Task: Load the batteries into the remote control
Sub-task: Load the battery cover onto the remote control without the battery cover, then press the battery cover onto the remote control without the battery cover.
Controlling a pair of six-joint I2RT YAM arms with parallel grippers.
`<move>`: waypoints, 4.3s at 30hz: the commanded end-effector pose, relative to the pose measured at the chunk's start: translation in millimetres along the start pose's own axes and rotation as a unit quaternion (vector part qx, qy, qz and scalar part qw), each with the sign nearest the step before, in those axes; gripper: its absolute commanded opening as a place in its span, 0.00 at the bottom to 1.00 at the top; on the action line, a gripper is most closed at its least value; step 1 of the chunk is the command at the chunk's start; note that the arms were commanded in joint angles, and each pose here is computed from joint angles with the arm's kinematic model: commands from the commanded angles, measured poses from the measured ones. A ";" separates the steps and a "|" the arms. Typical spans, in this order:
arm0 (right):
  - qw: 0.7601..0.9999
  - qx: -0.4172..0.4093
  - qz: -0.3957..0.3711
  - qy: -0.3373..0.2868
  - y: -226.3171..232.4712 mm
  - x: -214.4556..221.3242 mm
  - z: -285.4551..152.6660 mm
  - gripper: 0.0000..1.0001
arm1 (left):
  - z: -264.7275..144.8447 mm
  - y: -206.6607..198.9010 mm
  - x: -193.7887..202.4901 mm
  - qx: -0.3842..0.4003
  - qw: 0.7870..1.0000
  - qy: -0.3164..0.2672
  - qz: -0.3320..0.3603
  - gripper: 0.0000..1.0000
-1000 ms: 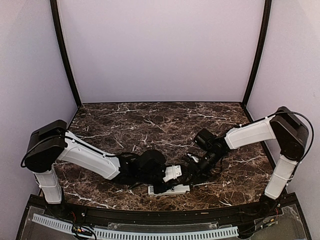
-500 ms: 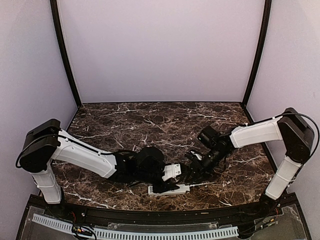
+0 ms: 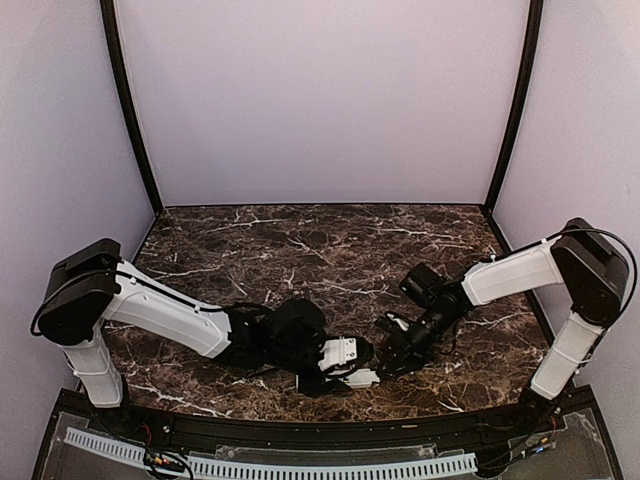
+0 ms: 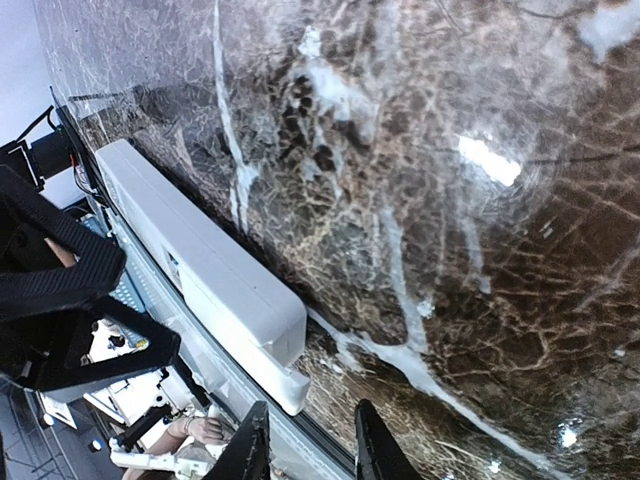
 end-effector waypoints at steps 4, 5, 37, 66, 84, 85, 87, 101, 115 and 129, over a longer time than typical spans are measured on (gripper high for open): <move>1.000 -0.027 -0.008 -0.010 8.4 -2.8 1.8 0.24 | -10.9 -2.1 26.2 -0.007 0.999 0.037 -0.012 0.60; 1.000 -0.028 -0.008 -0.010 8.6 -3.1 2.2 0.22 | -11.1 -2.1 27.6 -0.008 0.999 0.038 -0.012 0.60; 1.000 -0.019 -0.001 0.006 7.0 3.5 11.1 0.22 | 3.6 2.4 28.6 -0.014 0.999 0.033 -0.004 0.53; 1.000 -0.025 -0.015 0.005 19.1 -9.1 17.9 0.19 | 5.8 2.0 30.7 -0.013 0.999 0.036 -0.005 0.53; 1.000 -0.022 -0.017 0.006 18.8 -11.1 19.5 0.20 | -9.6 1.7 -5.1 -0.005 1.000 -0.014 0.001 0.54; 1.000 -0.021 -0.018 0.006 19.1 -11.4 18.9 0.21 | -11.6 1.0 -8.3 -0.003 1.000 -0.019 0.002 0.54; 1.000 -0.017 -0.021 0.007 19.8 -11.4 17.9 0.22 | -14.2 0.7 -12.9 -0.001 1.000 -0.025 0.003 0.54; 0.999 0.020 -0.032 0.005 21.5 -8.2 1.9 0.28 | -19.1 2.9 -33.7 -0.002 0.998 -0.058 -0.007 0.16; 0.999 0.033 -0.032 -0.013 20.0 -11.5 -11.8 0.30 | 2.8 2.9 -13.8 0.008 1.000 -0.001 -0.020 0.00; 0.999 0.015 -0.027 -0.012 18.6 -11.1 -5.8 0.29 | 20.3 9.0 4.8 -0.006 0.999 0.041 -0.035 0.00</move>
Point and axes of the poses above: each gripper's point midway between its finger pads, its own z axis out along the fingers, its own y axis along the line the jaws close on, x = y × z, the point moved 3 cm from there along -z, back along the fingers, and after that the axes turned 4 degrees about -z, right-handed, at the moved point
